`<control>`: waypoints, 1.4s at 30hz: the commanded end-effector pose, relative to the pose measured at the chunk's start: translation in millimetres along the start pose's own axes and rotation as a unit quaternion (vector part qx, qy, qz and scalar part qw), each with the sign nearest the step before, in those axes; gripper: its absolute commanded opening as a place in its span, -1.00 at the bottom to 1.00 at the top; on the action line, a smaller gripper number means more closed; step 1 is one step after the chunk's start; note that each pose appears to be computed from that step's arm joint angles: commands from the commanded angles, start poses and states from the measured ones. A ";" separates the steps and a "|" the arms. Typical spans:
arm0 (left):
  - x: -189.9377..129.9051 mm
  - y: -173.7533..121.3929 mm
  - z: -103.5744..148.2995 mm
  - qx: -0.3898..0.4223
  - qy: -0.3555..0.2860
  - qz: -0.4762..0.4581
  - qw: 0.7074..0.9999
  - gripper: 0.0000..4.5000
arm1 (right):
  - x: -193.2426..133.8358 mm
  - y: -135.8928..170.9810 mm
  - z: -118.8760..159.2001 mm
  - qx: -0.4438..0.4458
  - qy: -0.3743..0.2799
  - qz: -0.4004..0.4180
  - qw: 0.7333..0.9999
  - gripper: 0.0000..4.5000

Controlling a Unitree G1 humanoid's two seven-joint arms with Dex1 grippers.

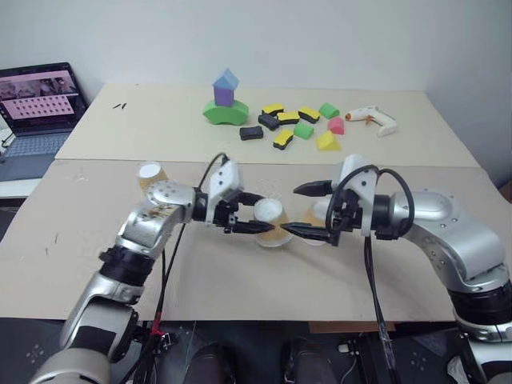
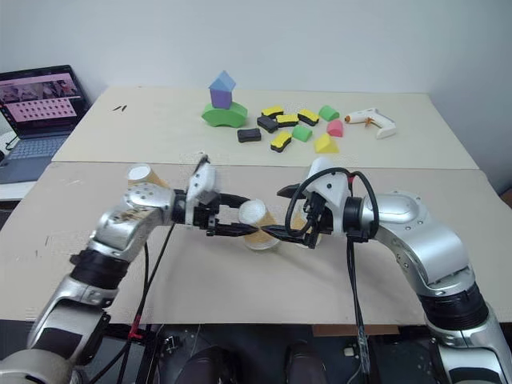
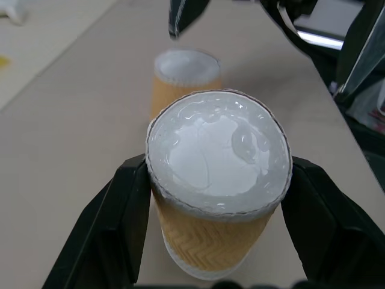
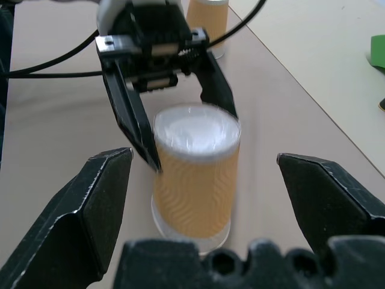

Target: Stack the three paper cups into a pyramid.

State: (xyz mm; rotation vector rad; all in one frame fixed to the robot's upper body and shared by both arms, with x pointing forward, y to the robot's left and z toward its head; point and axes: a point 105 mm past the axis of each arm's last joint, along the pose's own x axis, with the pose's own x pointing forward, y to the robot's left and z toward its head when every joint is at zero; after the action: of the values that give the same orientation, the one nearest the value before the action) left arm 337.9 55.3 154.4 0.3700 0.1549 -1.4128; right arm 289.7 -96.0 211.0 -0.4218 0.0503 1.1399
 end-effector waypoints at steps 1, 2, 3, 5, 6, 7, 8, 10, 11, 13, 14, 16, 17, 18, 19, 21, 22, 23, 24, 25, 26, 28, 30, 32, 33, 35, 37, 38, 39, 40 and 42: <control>8.3 10.9 -0.8 0.038 0.027 0.009 0.999 0.38 | -8.0 -0.6 16.2 -0.026 -0.022 -0.018 0.999 1.00; 9.6 13.7 -4.2 0.042 0.036 0.014 0.998 0.38 | -8.5 -0.3 16.3 -0.025 -0.022 -0.020 0.999 1.00; 11.0 15.8 -8.6 0.045 0.047 0.018 0.998 0.38 | -9.4 0.0 16.1 -0.025 -0.022 -0.022 0.999 1.00; 12.5 17.1 -15.8 0.050 0.063 0.017 0.997 0.38 | -10.7 0.7 15.9 -0.024 -0.022 -0.025 0.999 1.00; 13.0 17.1 -17.2 0.052 0.065 0.016 0.996 0.38 | -11.1 0.8 15.8 -0.024 -0.022 -0.026 0.999 1.00; 13.0 16.7 -17.7 0.053 0.064 0.013 0.996 0.38 | -11.0 0.9 15.8 -0.023 -0.022 -0.027 0.999 1.00; 13.4 15.8 -17.0 0.053 0.061 0.010 0.997 0.38 | -11.2 0.9 15.6 -0.022 -0.022 -0.028 0.999 1.00; 14.4 13.7 -14.1 0.054 0.055 0.006 0.997 0.38 | -12.5 0.3 14.6 -0.021 -0.021 -0.031 0.999 1.00; 14.6 12.9 -13.0 0.054 0.053 0.004 0.997 0.38 | -12.9 0.0 14.2 -0.021 -0.020 -0.032 0.999 1.00; 12.5 12.0 -9.7 0.057 0.044 0.005 0.997 0.51 | -12.9 -1.2 13.8 -0.021 -0.019 -0.033 0.999 1.00; 11.5 11.4 -7.6 0.056 0.038 0.005 0.998 0.66 | -12.7 -1.5 13.8 -0.021 -0.020 -0.033 0.999 1.00; 9.9 10.7 -4.5 0.056 0.031 0.007 0.998 0.93 | -12.1 -2.3 13.8 -0.021 -0.020 -0.033 0.999 1.00; 8.6 11.4 -0.7 0.059 0.024 0.014 0.998 0.97 | -11.5 -2.3 13.7 -0.021 -0.020 -0.032 0.999 1.00; 7.5 12.3 2.9 0.059 0.017 0.022 0.998 0.97 | -11.2 -2.2 13.6 -0.020 -0.021 -0.031 0.999 1.00; 5.6 13.7 8.4 0.055 0.006 0.032 0.998 0.97 | -10.7 -2.3 13.4 -0.020 -0.021 -0.031 0.999 1.00; -0.2 17.0 20.4 0.044 -0.018 0.052 0.998 0.97 | -10.0 -2.4 12.7 -0.019 -0.021 -0.029 0.999 1.00; -4.3 17.6 25.0 0.047 -0.023 0.061 0.997 0.97 | -9.5 -2.5 12.3 -0.017 -0.022 -0.028 0.999 1.00; -7.7 18.0 28.6 0.050 -0.026 0.069 0.996 0.97 | -9.1 -2.6 12.1 -0.016 -0.023 -0.027 0.999 1.00; -12.4 18.9 34.5 0.051 -0.036 0.082 0.995 0.97 | -8.7 -2.6 11.6 -0.016 -0.023 -0.026 0.999 1.00; -17.5 19.5 40.5 0.050 -0.046 0.094 0.993 0.97 | -8.3 -2.9 11.0 -0.015 -0.023 -0.026 0.999 1.00; -24.4 18.4 47.9 0.048 -0.060 0.103 0.992 0.97 | -7.9 -3.2 10.4 -0.014 -0.023 -0.026 0.999 1.00; -33.5 14.5 57.3 0.044 -0.076 0.111 0.990 0.97 | -7.8 -3.4 9.8 -0.012 -0.023 -0.025 0.999 1.00; -51.5 4.9 75.0 0.005 -0.114 0.114 0.987 0.97 | -7.2 -4.5 7.8 -0.009 -0.022 -0.024 0.999 1.00; -67.4 -6.1 93.2 -0.025 -0.152 0.114 0.982 0.97 | -7.0 -5.9 6.5 -0.006 -0.021 -0.023 0.999 1.00; -74.3 -9.8 99.2 -0.038 -0.165 0.116 0.979 0.97 | -7.1 -6.4 6.0 -0.005 -0.021 -0.023 1.000 1.00; -94.4 -7.0 100.3 -0.070 -0.184 0.165 0.966 0.97 | -7.3 -7.9 4.8 -0.005 -0.020 -0.023 1.000 1.00; -122.9 24.1 77.5 -0.117 -0.182 0.325 0.920 0.97 | -7.5 -9.9 4.5 -0.004 -0.021 -0.023 1.000 1.00; -140.2 41.6 52.3 -0.131 -0.148 0.435 0.878 0.97 | -7.0 -11.2 4.1 -0.003 -0.021 -0.024 0.999 1.00; -153.6 48.2 33.9 -0.130 -0.122 0.509 0.842 0.97 | -6.7 -12.2 3.7 -0.003 -0.021 -0.025 0.999 1.00; -162.5 48.4 18.8 -0.113 -0.090 0.566 0.812 0.97 | -6.3 -12.8 3.2 -0.002 -0.021 -0.024 0.999 1.00; -164.0 36.4 -13.9 -0.103 -0.035 0.629 0.770 0.97 | -4.9 -13.6 3.0 0.000 -0.024 -0.022 0.999 1.00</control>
State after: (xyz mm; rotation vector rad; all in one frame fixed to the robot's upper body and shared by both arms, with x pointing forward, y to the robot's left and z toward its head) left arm 355.1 207.2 200.9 0.0413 0.0330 -0.2259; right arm 298.8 -105.9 205.1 -0.3702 0.0679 1.1043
